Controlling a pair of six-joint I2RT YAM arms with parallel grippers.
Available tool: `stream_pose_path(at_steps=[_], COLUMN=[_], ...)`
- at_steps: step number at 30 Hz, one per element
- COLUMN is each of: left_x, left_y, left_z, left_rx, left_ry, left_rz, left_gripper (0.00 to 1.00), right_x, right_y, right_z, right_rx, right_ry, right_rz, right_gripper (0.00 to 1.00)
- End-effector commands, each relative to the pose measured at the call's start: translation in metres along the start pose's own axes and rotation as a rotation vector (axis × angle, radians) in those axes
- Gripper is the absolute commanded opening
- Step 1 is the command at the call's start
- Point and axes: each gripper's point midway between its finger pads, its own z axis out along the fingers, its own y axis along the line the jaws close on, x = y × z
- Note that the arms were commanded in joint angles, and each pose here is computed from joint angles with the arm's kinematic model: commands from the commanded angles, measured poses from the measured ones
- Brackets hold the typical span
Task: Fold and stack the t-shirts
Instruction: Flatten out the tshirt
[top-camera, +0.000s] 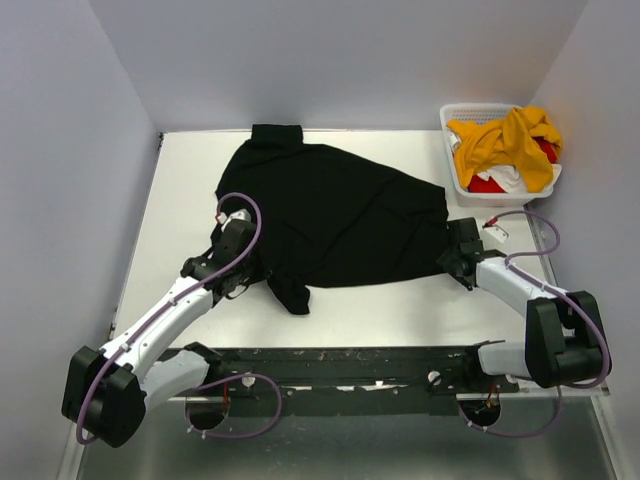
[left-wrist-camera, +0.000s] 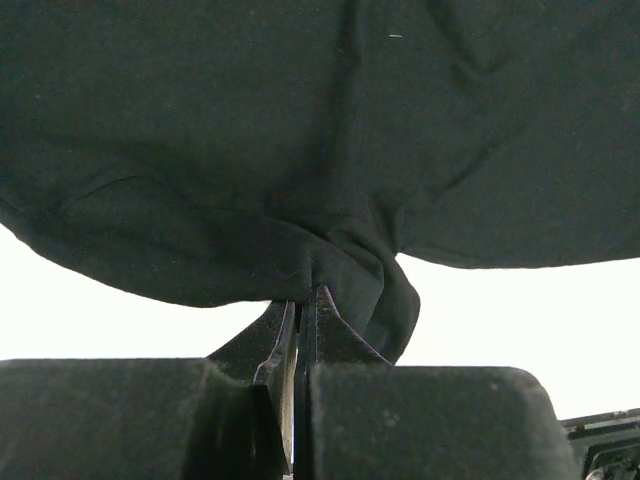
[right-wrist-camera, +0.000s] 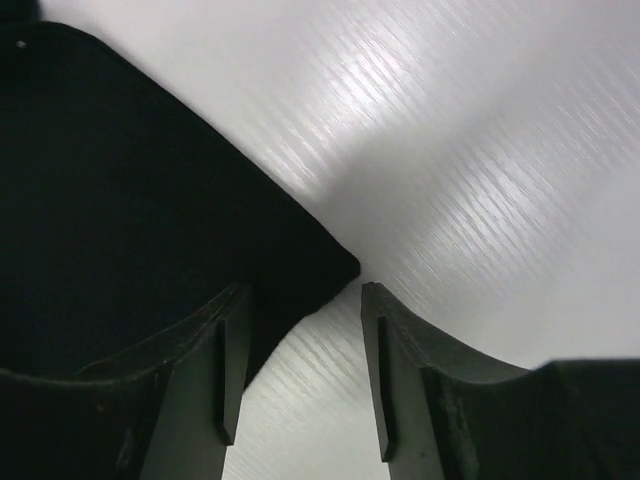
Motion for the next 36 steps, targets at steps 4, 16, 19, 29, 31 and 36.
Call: stream_pose_path(at_steps=[4, 16, 19, 29, 31, 36], left_x=[-0.011, -0.061, -0.085, -0.158, -0.168, -0.175], left_y=[0.007, -0.015, -0.022, -0.061, -0.061, -0.065], left_z=[0.0, -0.051, -0.088, -0.28, -0.325, -0.433], left_rx=[-0.021, 0.076, 0.108, 0.38, 0.419, 0.581], left_ry=[-0.076, -0.273, -0.367, -0.747, -0.832, -1.025], left_rz=[-0.011, -0.046, -0.076, -0.033, -0.032, 0.002], left_gripper=[0.0, 0.0, 0.0, 0.0, 0.0, 0.0], right_x=[0.009, -0.071, -0.111, -0.224, -0.243, -0.277], right_y=[0.033, 0.075, 0.083, 0.078, 0.07, 0.045], right_z=[0.017, -0.031, -0.075, -0.258, -0.301, -0.394], right_rx=[-0.109, -0.287, -0.366, -0.648, -0.698, -0.807], right_ry=[0.05, -0.181, -0.292, -0.62, -0.687, -0.823], right_rz=[0.012, 0.04, 0.083, 0.22, 0.23, 0.265], right_gripper=[0.41, 0.01, 0.01, 0.01, 0.01, 0.01])
